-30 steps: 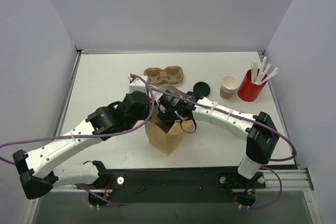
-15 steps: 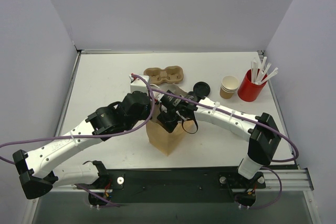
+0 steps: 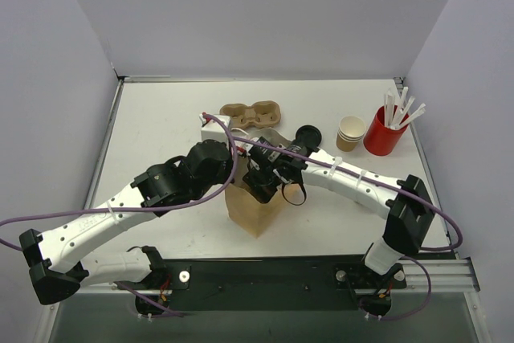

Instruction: Pack the takeout coffee

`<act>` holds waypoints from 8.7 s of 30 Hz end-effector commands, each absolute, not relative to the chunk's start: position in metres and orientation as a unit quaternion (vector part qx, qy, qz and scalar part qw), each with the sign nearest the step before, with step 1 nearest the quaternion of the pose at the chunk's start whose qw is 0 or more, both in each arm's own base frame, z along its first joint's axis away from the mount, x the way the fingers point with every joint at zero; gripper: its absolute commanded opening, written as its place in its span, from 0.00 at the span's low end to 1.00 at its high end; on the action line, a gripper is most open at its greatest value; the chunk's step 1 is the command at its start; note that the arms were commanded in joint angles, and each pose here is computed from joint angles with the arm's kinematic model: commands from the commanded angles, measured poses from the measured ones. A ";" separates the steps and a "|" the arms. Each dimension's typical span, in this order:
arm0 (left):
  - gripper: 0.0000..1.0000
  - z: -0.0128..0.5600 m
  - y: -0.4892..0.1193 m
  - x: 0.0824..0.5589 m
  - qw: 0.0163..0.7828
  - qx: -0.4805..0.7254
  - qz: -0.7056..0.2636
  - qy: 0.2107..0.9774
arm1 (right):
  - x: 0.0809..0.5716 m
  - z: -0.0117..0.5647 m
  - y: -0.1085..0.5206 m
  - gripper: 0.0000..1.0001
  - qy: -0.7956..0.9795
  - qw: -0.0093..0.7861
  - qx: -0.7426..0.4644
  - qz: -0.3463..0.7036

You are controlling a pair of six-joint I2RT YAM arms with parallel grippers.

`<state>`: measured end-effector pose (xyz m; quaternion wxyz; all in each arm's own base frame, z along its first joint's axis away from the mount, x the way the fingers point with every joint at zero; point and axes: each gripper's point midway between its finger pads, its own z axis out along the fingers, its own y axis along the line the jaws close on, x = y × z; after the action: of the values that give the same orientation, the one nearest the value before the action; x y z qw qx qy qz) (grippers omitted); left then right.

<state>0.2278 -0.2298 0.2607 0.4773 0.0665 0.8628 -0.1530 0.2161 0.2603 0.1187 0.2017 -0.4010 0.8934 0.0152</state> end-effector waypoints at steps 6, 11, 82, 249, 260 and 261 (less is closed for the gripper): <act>0.00 0.277 -0.250 0.223 0.479 0.086 -0.195 0.852 | 0.229 0.160 0.253 0.77 0.890 0.269 -0.368 0.013; 0.00 0.271 -0.254 0.220 0.467 0.099 -0.194 0.857 | 0.234 0.172 0.258 0.78 0.888 0.285 -0.360 0.021; 0.00 0.271 -0.269 0.224 0.460 0.105 -0.205 0.857 | 0.337 0.346 0.291 0.90 0.758 0.586 0.018 0.287; 0.00 0.260 -0.242 0.259 0.359 0.083 -0.129 0.920 | 0.287 0.278 0.256 0.43 0.946 0.301 -0.045 0.107; 0.00 0.268 -0.244 0.261 0.374 0.049 -0.152 0.913 | 0.274 0.321 0.270 0.52 0.918 0.335 -0.019 0.210; 0.00 0.269 -0.244 0.261 0.375 0.048 -0.152 0.913 | 0.273 0.322 0.271 0.52 0.917 0.337 -0.019 0.215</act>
<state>0.2574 -0.2409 0.2460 0.3444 0.0738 0.9288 -0.1151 0.2767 0.2671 0.3045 0.3212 -0.0349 0.9299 0.1757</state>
